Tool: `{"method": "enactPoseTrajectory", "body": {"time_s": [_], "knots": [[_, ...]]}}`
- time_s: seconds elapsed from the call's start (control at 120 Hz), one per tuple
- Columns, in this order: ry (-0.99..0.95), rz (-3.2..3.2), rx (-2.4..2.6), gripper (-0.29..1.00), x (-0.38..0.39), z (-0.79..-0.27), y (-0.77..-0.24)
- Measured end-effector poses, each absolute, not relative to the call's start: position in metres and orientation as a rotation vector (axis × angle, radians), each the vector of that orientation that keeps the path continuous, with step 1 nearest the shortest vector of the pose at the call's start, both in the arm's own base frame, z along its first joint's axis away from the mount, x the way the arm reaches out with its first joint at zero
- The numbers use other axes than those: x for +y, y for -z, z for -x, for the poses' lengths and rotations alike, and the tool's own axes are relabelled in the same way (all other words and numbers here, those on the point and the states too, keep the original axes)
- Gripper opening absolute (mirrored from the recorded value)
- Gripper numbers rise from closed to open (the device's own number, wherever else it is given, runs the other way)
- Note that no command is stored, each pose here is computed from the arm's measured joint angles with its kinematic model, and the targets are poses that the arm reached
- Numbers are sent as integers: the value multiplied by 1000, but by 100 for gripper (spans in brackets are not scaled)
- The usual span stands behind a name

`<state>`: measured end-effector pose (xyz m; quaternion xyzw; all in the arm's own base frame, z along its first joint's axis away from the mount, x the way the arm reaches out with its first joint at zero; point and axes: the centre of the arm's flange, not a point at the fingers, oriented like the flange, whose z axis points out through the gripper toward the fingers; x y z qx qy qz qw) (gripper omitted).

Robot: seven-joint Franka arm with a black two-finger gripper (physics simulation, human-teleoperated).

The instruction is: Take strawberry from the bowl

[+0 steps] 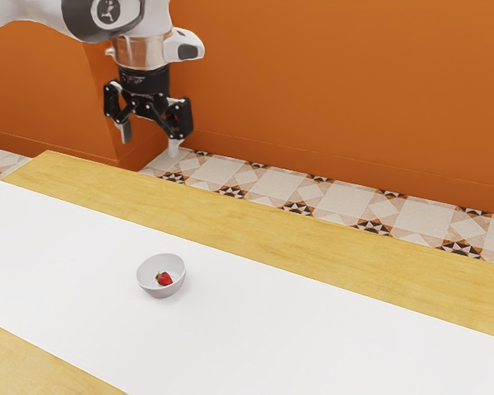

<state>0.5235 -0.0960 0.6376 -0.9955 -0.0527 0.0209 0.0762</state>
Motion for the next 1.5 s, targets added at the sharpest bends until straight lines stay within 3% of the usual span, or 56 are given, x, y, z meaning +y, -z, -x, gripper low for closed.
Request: {"method": "enactPoseTrajectory", "body": {"time_s": [0.125,0.2,0.283,0.367,0.658,0.892,1.408,1.5], "knots": [[-60,2992,-183,70,-91,-535,-626],[-158,2997,-198,70,-84,-573,-566],[-264,2980,-430,70,9,-616,-488],[-260,2978,-519,70,41,-631,-454],[-191,3005,-594,70,43,-643,-431],[-286,2995,-624,70,14,-598,-398],[-254,2982,-764,70,-2,-555,-377],[-242,2970,-812,65,1,-547,-377]]}}
